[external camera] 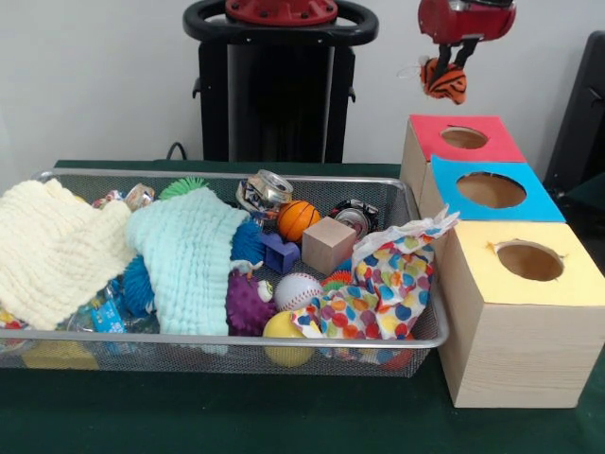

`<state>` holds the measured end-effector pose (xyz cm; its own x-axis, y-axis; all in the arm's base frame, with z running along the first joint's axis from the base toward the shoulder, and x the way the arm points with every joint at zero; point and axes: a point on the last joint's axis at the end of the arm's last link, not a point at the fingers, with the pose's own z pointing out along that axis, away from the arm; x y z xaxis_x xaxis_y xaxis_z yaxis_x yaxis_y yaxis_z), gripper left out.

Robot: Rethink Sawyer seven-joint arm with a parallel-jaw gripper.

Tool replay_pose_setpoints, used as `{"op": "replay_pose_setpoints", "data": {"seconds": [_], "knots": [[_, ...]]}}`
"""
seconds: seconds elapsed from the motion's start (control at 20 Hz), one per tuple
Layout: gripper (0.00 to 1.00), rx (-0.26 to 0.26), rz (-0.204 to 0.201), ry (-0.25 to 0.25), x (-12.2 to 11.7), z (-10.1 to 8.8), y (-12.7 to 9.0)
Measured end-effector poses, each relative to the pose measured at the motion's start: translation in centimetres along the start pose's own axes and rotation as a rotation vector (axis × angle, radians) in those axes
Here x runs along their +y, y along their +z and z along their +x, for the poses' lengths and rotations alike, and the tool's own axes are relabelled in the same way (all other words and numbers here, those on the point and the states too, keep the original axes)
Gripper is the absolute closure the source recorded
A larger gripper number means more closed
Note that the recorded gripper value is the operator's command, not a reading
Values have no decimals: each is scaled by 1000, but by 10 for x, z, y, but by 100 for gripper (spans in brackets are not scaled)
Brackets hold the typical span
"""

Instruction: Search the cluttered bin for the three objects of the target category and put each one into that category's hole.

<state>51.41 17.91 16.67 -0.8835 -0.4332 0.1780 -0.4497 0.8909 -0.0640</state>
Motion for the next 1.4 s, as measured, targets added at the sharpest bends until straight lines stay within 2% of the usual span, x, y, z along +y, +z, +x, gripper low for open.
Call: {"op": "replay_pose_setpoints", "data": {"seconds": [0.2, 0.35, 0.45, 0.7, 0.9, 1.4], "knots": [[100, 25, -11, 7, -1, 3, 15], [100, 11, -18, 10, -1, 2, 26], [100, -8, -22, 11, 0, 0, 30], [100, -94, -35, 21, 4, -8, 46], [100, -126, -31, 25, 5, -11, 53], [100, -102, -54, 64, 4, -4, 64]]}}
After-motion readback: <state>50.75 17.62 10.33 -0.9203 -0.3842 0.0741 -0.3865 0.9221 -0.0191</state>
